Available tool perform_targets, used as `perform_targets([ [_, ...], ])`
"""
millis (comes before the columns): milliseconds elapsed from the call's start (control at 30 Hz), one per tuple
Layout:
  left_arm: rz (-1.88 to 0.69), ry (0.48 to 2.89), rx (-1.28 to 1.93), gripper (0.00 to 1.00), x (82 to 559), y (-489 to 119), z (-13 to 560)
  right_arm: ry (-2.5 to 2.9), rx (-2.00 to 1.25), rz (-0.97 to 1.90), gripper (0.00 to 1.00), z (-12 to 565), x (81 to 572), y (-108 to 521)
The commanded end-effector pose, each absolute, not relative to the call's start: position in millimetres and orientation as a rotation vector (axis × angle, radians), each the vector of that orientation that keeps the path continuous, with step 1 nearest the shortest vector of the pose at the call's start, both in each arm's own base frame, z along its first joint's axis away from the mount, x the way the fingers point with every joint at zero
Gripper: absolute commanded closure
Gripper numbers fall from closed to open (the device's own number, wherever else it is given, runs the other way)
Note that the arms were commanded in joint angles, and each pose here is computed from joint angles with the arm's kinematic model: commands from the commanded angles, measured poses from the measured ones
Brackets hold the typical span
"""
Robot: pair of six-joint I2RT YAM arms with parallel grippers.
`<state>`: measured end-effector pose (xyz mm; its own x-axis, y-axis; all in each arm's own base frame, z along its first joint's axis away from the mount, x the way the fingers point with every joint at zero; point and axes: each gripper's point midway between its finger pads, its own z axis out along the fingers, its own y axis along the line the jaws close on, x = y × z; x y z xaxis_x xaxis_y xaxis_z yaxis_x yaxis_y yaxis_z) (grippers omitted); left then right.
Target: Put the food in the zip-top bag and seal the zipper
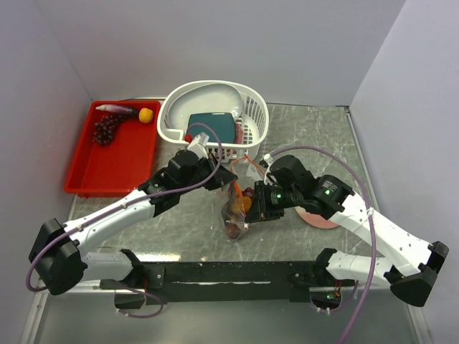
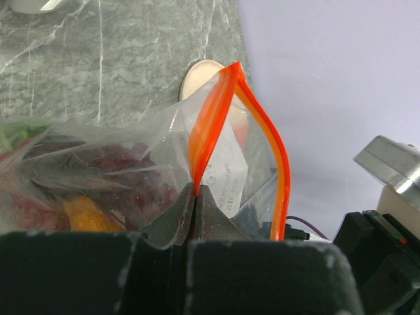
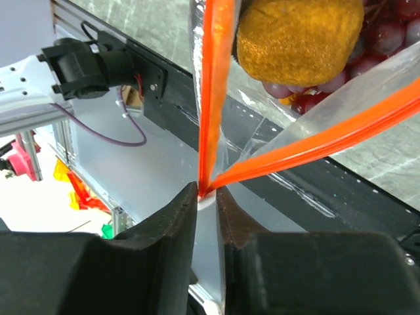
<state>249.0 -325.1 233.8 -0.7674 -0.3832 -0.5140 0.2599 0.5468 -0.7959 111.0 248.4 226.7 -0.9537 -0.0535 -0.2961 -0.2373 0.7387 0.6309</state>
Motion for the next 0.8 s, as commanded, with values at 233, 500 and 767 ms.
perform_targets([
  [233, -1.259, 2.071, -0.014, 0.99, 252, -339, 255, 2.700, -0.269, 0.980, 0.63, 239, 108, 239],
  [500, -1.256, 2.080, -0.002, 0.99, 253, -346, 253, 2.718, -0.276, 0.983, 0.61, 247, 107, 241],
  [767, -1.249, 2.085, 0.005, 0.99, 253, -347, 252, 2.773, -0.295, 0.901, 0.60, 233, 104, 232],
])
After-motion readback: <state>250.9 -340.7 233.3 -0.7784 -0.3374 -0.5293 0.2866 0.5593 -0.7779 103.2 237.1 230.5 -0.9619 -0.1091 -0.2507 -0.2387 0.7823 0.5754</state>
